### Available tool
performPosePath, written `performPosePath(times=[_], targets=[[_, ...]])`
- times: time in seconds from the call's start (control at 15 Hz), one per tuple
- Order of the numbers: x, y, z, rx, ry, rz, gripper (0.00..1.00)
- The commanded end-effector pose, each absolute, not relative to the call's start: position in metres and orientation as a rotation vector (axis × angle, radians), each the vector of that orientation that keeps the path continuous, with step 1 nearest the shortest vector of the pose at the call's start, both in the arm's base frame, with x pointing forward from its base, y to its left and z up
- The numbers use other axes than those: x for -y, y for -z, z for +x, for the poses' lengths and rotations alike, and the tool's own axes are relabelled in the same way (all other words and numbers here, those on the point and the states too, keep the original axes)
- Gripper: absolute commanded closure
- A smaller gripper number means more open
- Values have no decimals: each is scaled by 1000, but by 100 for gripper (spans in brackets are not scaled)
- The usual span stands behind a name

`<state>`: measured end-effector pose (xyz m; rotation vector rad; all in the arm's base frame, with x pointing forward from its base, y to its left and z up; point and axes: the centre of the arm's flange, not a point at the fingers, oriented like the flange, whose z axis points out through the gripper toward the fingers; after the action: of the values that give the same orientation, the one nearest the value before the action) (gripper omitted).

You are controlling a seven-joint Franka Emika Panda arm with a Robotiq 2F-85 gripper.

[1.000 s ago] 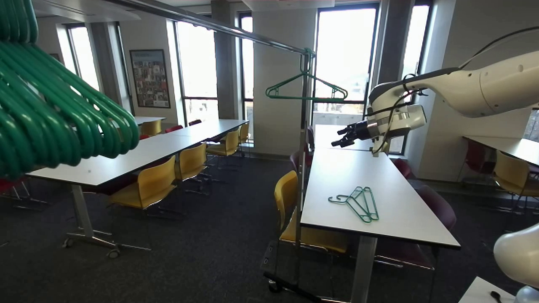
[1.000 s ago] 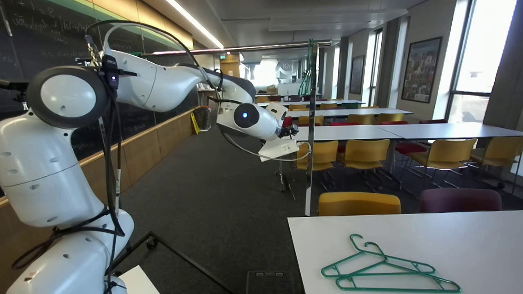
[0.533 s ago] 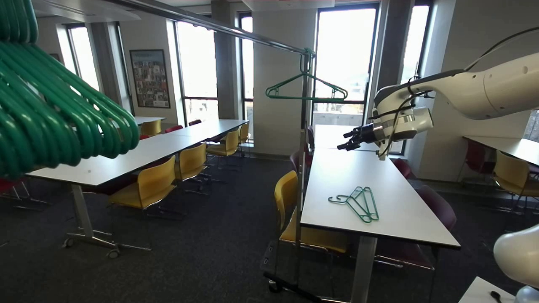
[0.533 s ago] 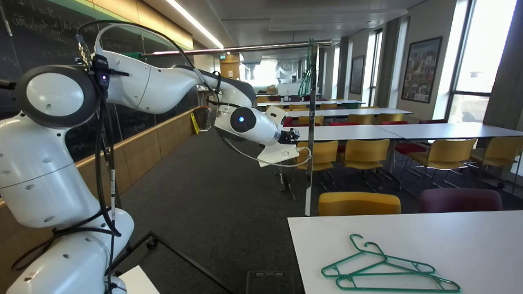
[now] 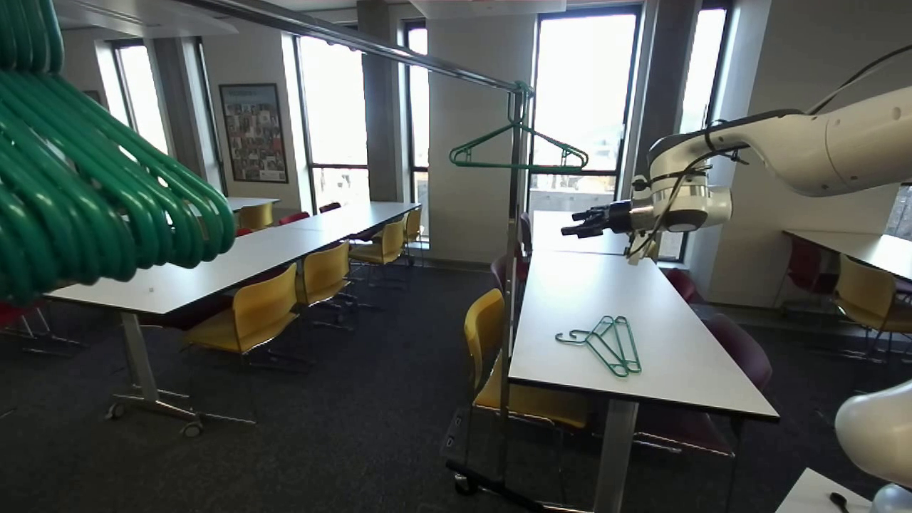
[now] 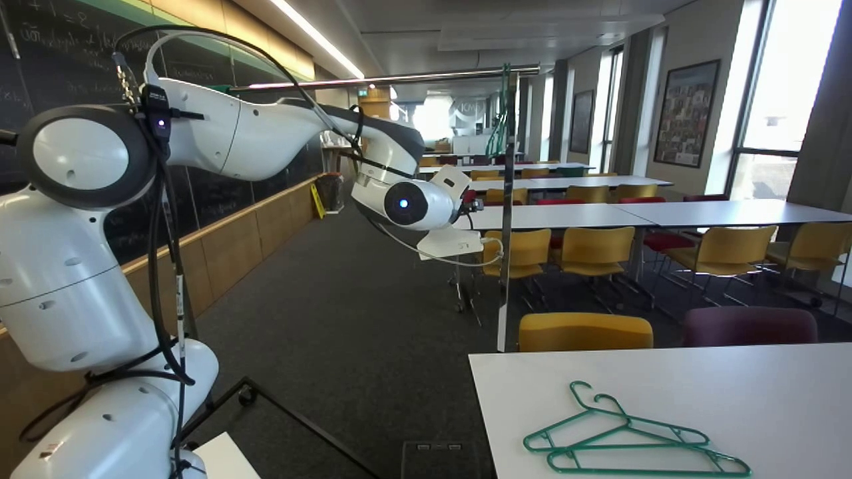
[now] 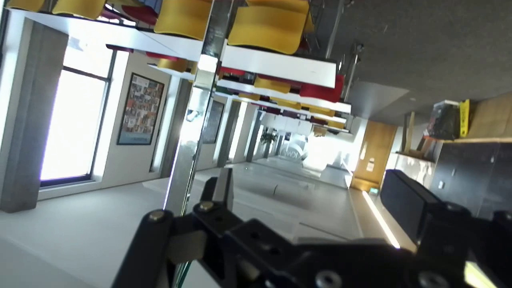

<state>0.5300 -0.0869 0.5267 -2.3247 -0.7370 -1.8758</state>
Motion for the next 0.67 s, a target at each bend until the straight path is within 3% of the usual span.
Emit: performPosePath(times=[0.0, 0.6], targets=[[91, -534, 521, 614, 1974, -2188, 0], [93, -537, 514, 520, 2130, -2072, 0]])
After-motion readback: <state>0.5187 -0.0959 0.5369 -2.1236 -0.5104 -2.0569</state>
